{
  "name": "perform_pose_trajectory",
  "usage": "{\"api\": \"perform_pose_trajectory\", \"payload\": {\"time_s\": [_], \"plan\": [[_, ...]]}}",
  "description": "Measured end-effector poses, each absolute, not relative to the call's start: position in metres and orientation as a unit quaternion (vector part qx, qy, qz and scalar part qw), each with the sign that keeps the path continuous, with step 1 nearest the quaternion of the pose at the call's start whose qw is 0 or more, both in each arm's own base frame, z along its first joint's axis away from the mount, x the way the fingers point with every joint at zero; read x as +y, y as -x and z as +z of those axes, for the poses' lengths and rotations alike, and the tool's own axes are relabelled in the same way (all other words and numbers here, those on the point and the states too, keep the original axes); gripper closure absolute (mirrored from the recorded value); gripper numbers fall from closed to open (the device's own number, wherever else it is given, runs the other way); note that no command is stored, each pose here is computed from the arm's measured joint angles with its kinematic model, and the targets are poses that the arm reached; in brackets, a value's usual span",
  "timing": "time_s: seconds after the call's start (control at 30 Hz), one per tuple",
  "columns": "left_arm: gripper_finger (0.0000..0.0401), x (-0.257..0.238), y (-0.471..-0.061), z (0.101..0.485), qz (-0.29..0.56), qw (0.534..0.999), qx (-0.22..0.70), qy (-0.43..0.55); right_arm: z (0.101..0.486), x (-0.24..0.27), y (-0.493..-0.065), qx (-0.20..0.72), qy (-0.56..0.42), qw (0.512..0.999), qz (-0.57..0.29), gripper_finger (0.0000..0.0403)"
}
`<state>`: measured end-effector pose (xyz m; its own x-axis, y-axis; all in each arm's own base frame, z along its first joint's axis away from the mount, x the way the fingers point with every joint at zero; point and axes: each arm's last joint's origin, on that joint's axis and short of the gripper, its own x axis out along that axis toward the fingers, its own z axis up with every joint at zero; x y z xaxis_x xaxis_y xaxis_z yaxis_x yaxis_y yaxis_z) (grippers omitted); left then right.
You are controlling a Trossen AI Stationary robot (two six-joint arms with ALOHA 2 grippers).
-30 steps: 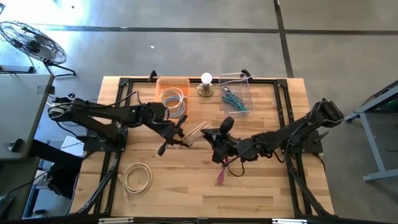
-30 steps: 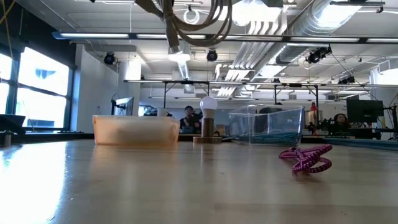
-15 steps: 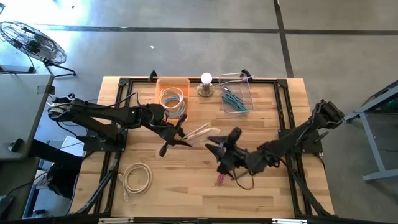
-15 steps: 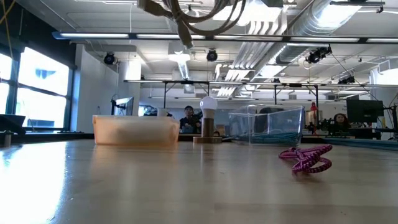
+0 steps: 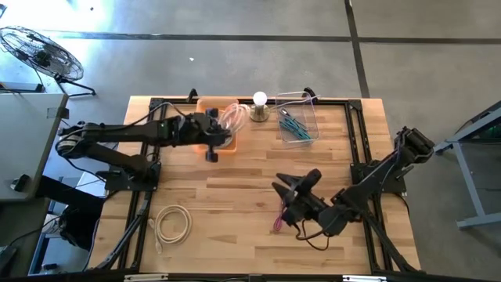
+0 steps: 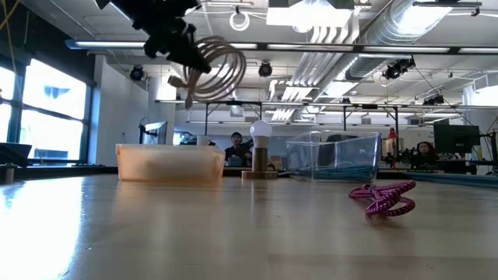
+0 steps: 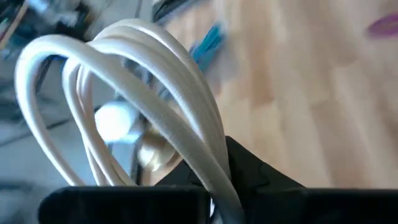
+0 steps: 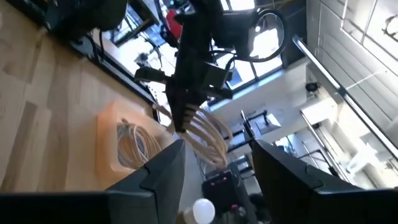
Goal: Pick & Place USB Port
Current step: Put the right light brown HDMI cable into the orange bin
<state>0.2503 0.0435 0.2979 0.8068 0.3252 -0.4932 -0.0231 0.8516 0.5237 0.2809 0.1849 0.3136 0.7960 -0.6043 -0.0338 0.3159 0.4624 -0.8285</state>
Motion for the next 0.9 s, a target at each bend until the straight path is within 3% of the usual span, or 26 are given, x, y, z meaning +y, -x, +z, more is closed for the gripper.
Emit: {"api": "perform_pose_trajectory", "payload": {"time_s": [0.4, 0.57, 0.9], "plan": [[0.0390, 0.104, -0.234, 0.267, 0.156, 0.856, 0.442, -0.220, 0.303, 0.180, -0.281, 0.183, 0.431, 0.838, -0.281, 0.0224], [0.0373, 0.123, -0.239, 0.247, 0.111, 0.859, 0.465, -0.184, 0.301, 0.178, -0.282, 0.188, 0.426, 0.839, -0.283, 0.0225], [0.0341, 0.130, -0.244, 0.230, 0.164, 0.813, 0.521, -0.202, 0.296, 0.177, -0.280, 0.196, 0.429, 0.837, -0.276, 0.0226]]}}
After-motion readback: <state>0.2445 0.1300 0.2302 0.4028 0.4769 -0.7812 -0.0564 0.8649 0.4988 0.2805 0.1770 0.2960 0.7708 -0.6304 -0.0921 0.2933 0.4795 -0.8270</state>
